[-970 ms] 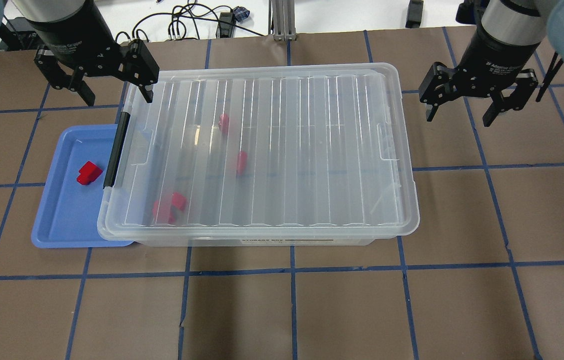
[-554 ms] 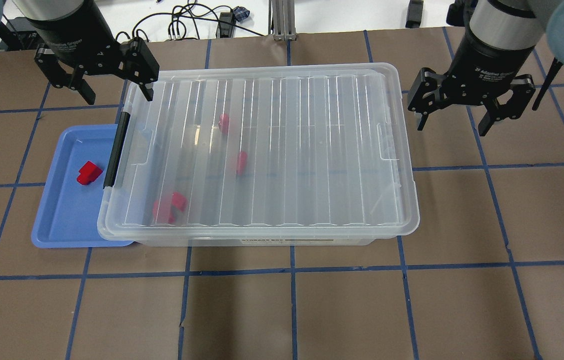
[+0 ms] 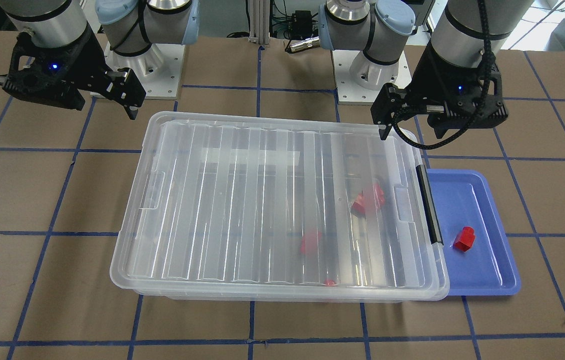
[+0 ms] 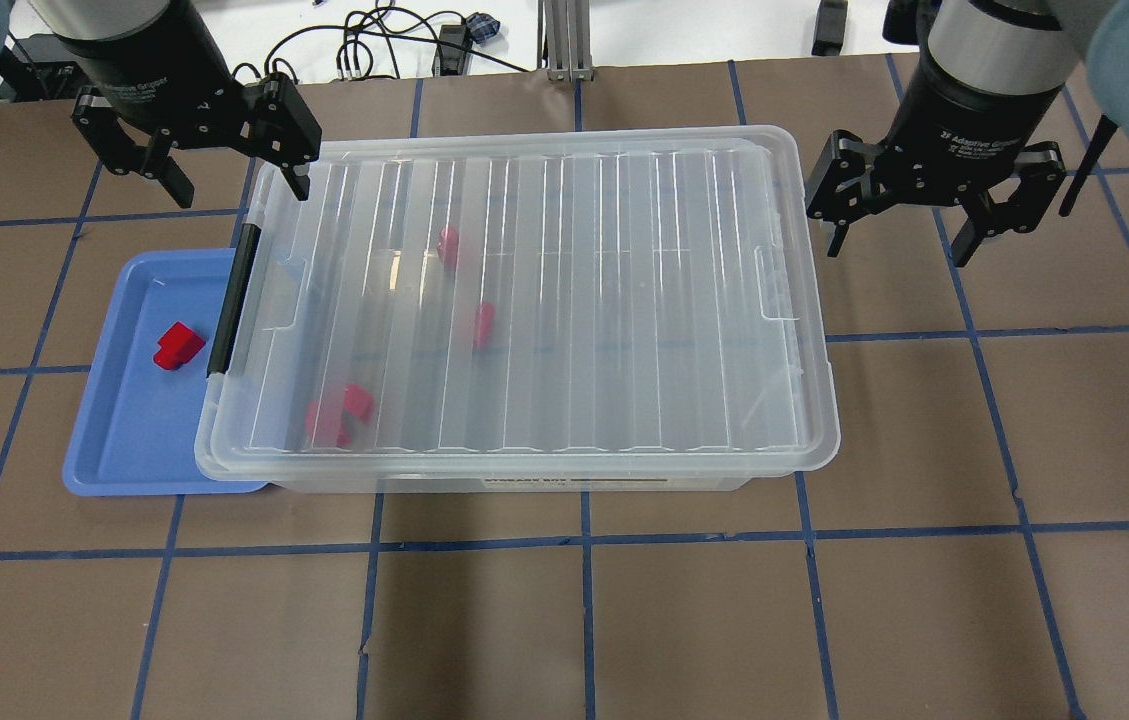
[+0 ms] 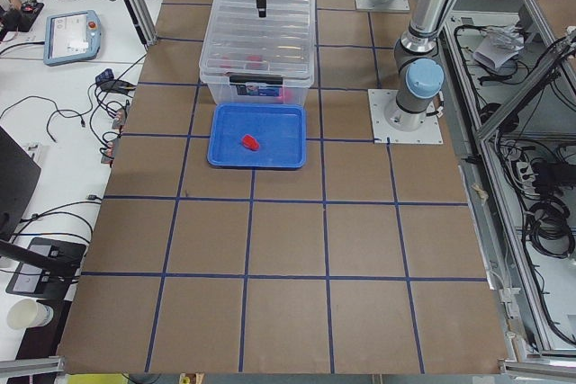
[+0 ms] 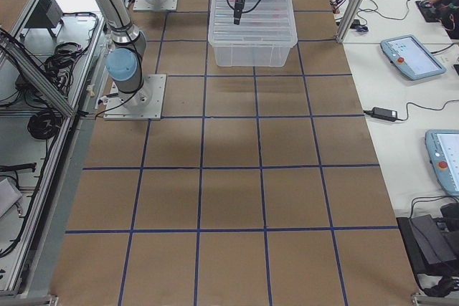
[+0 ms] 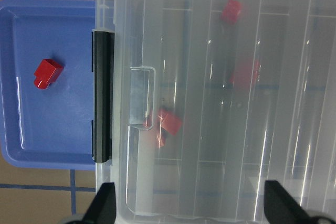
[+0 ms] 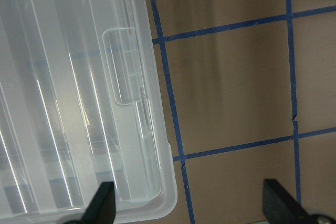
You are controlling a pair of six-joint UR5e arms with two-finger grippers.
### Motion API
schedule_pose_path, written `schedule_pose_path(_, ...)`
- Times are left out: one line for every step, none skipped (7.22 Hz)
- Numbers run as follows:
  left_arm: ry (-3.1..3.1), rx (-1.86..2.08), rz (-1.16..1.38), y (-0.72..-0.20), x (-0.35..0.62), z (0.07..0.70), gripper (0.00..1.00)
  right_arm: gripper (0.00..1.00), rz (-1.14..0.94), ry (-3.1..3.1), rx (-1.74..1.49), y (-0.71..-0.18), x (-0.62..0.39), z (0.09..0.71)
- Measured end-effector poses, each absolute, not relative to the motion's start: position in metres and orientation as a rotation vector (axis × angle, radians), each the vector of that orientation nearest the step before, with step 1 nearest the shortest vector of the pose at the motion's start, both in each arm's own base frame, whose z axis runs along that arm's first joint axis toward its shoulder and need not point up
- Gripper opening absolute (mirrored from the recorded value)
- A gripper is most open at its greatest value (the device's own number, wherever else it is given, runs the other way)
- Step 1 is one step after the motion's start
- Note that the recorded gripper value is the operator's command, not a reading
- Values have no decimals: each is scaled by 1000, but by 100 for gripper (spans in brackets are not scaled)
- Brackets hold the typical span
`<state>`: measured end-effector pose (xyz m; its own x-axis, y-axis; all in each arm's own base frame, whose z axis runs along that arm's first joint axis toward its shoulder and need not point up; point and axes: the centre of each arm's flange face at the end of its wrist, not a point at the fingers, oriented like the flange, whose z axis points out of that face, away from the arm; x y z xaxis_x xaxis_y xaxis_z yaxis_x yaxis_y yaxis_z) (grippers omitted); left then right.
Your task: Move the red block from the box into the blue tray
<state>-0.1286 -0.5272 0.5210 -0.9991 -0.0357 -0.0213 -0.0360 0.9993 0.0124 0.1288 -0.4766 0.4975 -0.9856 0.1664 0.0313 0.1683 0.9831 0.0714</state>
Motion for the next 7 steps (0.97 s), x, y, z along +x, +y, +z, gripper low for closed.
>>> schedule_pose_path(3121, -55, 17, -528, -128, 521, 100, 100, -115, -3102, -257, -476, 129, 497)
schedule_pose_path(3123, -55, 13, -529, -128, 521, 100, 100, -119, -3097, -249, -475, 128, 497)
schedule_pose_path(3124, -55, 10, -529, -128, 522, 100, 100, -110, -3094, -247, -475, 128, 499)
schedule_pose_path(3124, -53, 7, -529, -128, 523, 100, 100, -102, -3092, -244, -472, 127, 501)
schedule_pose_path(3124, -50, 2, -529, -128, 523, 100, 100, -103, -3084, -243, -470, 126, 502)
schedule_pose_path(3124, -46, -14, -530, -128, 524, 100, 100, -106, -3072, -243, -469, 124, 503)
schedule_pose_path(3123, -38, -40, -533, -129, 525, 100, 100, -107, -3066, -240, -468, 124, 504)
